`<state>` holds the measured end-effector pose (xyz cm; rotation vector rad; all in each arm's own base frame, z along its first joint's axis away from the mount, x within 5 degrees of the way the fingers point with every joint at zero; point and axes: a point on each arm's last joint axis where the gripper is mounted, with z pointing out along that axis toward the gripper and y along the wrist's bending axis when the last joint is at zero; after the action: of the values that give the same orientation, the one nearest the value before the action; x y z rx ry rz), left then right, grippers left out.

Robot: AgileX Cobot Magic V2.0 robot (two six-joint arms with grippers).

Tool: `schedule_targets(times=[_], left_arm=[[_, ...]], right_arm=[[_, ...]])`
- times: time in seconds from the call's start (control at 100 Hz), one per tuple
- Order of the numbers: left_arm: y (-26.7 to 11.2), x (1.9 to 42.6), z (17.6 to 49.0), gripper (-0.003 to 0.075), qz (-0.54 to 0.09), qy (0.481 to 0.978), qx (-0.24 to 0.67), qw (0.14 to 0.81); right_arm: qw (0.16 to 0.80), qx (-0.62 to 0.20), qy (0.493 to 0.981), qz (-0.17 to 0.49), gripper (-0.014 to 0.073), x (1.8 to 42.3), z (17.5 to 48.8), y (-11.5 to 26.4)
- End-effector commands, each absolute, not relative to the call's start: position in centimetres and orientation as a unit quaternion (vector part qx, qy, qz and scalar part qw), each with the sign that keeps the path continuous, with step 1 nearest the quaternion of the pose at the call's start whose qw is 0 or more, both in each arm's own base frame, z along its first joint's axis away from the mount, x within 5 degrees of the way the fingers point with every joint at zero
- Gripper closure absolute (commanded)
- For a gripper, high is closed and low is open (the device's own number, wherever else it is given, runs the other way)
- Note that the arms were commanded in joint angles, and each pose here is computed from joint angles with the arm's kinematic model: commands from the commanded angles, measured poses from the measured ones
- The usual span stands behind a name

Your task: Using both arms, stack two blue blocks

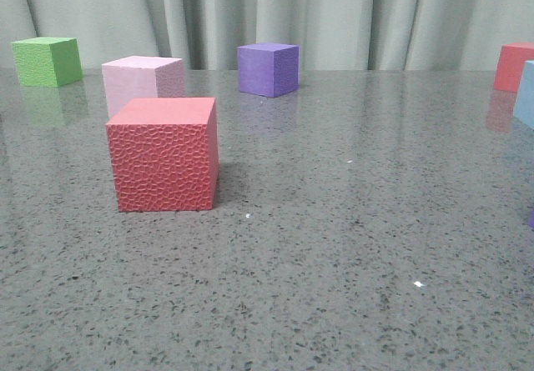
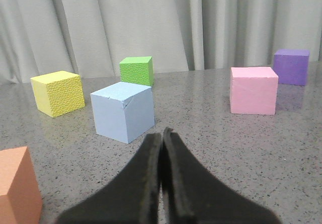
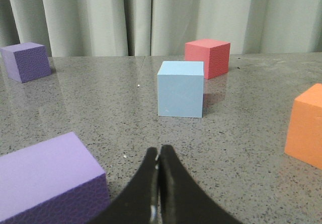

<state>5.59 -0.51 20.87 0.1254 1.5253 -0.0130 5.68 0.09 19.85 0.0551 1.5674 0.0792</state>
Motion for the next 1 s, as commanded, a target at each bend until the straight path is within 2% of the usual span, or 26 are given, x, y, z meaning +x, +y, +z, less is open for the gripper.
schedule_targets(times=[0.0,0.83,0.99], left_arm=[[-0.47,5.47,20.44,0.0739,-0.008,0.663,0.050,0.747],[-0.47,5.46,20.50,0.0739,-0.008,0.661,0.050,0.749],[-0.45,5.36,21.14,0.0739,-0.010,0.643,0.046,0.765]], right_arm=[[0.750,0.022,0.660,0.031,0.0663,5.33,21.29,0.04],[0.750,0.022,0.660,0.031,0.0663,5.33,21.29,0.04],[0.770,0.021,0.637,0.031,0.0663,5.24,21.88,0.04]])
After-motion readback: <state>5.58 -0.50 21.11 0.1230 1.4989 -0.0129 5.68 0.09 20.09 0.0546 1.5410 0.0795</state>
